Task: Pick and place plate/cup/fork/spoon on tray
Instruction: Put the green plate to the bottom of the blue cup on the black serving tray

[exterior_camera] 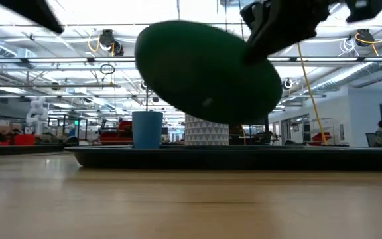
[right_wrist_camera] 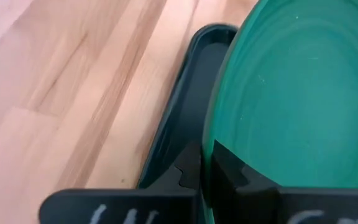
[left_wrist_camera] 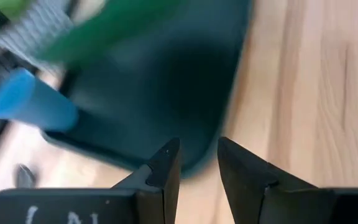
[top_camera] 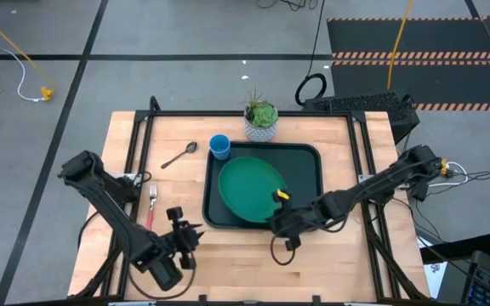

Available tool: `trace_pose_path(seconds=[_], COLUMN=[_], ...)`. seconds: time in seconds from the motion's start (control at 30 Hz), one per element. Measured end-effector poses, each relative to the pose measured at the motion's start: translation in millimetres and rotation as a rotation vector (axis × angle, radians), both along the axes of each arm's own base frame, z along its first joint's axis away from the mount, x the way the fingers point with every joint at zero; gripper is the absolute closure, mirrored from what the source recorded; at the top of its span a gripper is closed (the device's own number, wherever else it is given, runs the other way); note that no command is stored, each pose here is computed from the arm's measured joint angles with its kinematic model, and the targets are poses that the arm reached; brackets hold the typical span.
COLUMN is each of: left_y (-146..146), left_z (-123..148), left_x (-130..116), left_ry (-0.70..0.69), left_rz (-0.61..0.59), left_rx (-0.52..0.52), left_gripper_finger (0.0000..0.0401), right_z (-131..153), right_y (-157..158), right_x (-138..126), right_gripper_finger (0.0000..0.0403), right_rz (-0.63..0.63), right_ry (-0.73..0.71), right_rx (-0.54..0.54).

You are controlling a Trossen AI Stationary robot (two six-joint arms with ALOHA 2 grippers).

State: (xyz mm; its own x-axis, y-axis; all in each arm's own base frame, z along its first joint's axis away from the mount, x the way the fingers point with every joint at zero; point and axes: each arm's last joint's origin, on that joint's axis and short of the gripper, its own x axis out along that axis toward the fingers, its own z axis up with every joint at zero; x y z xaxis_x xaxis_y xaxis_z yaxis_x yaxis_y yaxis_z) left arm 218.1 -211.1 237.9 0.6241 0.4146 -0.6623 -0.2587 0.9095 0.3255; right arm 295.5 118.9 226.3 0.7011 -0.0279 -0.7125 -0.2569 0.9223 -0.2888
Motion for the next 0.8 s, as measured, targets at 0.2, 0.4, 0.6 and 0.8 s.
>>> trace_pose_path(seconds=[0.2,0.4,0.6,0.8], left_y=[1.4,4.2,4.1,4.1], left_z=[6.9,7.1,7.2,7.4], left_x=[-1.6,1.1,1.2,1.4], left_ry=[-0.054,-0.053,-0.057,-0.059], left_rz=[-0.027,-0.019,-0.014,-0.013], left_rx=[0.076,0.085,0.080,0.078], left_gripper_finger=[0.0290,0.0290,0.0290,0.0290], right_z=[-19.3,-40.4,-45.8,-46.1], right_y=[-4.6,-8.0,-7.2,-8.3], right_x=[9.5,16.1,16.4,16.3], right_gripper_finger=[0.0403,0.0403,0.0403,0.0403], right_rz=[0.000,0.000,0.015,0.026], right_ry=[0.060,0.136,0.161,0.173], right_rx=[-0.046,-0.088,-0.106,-0.090])
